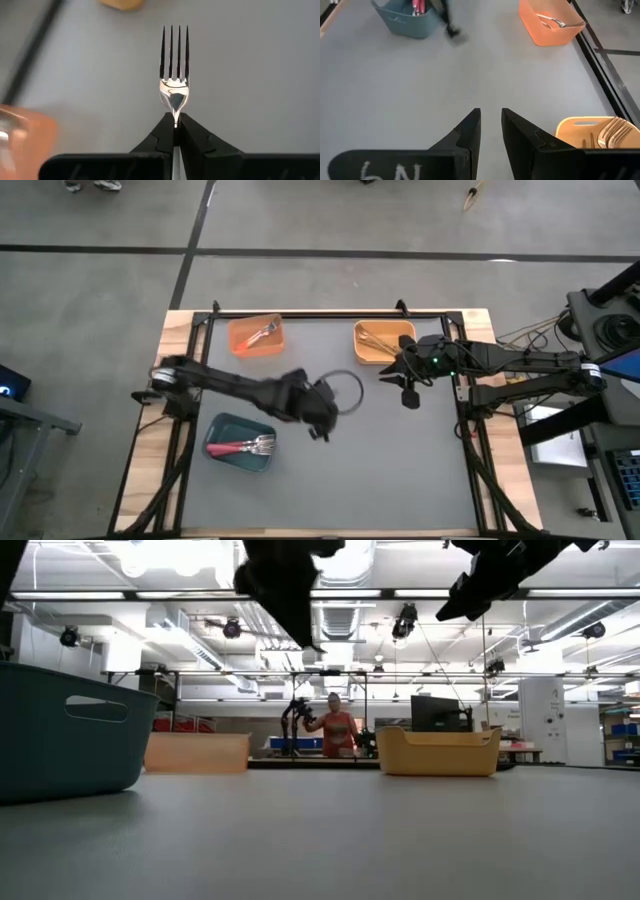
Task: Sort silverware by color (type)
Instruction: Put the orange fork into the orange bin
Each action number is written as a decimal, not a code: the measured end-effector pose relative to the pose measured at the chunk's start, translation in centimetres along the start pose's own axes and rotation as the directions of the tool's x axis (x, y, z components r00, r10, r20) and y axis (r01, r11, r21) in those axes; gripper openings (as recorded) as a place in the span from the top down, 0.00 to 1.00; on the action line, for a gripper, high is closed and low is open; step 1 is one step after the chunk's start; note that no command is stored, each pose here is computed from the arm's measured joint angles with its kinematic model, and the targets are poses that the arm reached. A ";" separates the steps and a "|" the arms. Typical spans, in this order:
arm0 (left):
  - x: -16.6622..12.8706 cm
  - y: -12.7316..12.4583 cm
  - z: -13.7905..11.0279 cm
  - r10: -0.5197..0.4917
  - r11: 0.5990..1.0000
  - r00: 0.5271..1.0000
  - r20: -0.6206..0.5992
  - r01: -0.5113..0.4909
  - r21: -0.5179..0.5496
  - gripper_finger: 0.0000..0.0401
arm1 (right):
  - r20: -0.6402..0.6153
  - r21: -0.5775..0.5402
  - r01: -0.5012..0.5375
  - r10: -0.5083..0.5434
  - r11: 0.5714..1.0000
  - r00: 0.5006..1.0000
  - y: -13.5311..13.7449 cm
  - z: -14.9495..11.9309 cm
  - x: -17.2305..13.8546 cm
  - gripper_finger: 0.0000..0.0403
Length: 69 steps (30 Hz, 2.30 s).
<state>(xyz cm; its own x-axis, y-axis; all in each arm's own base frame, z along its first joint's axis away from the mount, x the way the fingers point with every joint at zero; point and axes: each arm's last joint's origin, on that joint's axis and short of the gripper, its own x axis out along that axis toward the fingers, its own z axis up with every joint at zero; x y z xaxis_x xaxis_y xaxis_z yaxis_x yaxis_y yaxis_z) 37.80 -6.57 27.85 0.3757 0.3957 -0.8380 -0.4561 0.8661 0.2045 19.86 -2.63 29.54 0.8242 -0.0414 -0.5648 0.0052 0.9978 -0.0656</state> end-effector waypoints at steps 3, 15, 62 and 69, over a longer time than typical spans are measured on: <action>-2.1 3.1 0.6 0.004 0.998 1.000 0.026 -0.005 0.060 1.00 | 0.019 -0.002 0.003 -0.003 1.000 1.000 0.0 0.2 0.0 0.83; -5.0 13.9 1.8 0.106 0.981 0.993 0.046 -0.112 0.158 1.00 | 0.062 -0.030 0.010 -0.008 0.999 0.998 -0.1 0.5 0.1 0.83; 8.5 33.7 -8.2 0.091 0.996 0.994 0.063 -0.092 0.003 1.00 | 0.087 -0.056 0.071 -0.066 0.996 0.994 -0.2 -0.3 0.9 0.83; 9.9 33.3 -9.3 0.114 0.993 0.988 0.106 -0.114 -0.003 1.00 | 0.087 -0.056 0.071 -0.066 0.996 0.994 -0.2 -0.3 0.9 0.83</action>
<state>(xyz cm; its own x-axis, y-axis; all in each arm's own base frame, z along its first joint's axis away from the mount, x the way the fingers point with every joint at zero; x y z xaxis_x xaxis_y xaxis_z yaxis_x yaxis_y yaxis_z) 18.82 23.36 21.63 0.4048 0.5216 -0.7511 -0.4985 0.8144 0.2969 20.44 -2.90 28.79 0.8681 -0.1021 -0.4858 0.0314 0.9880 -0.1515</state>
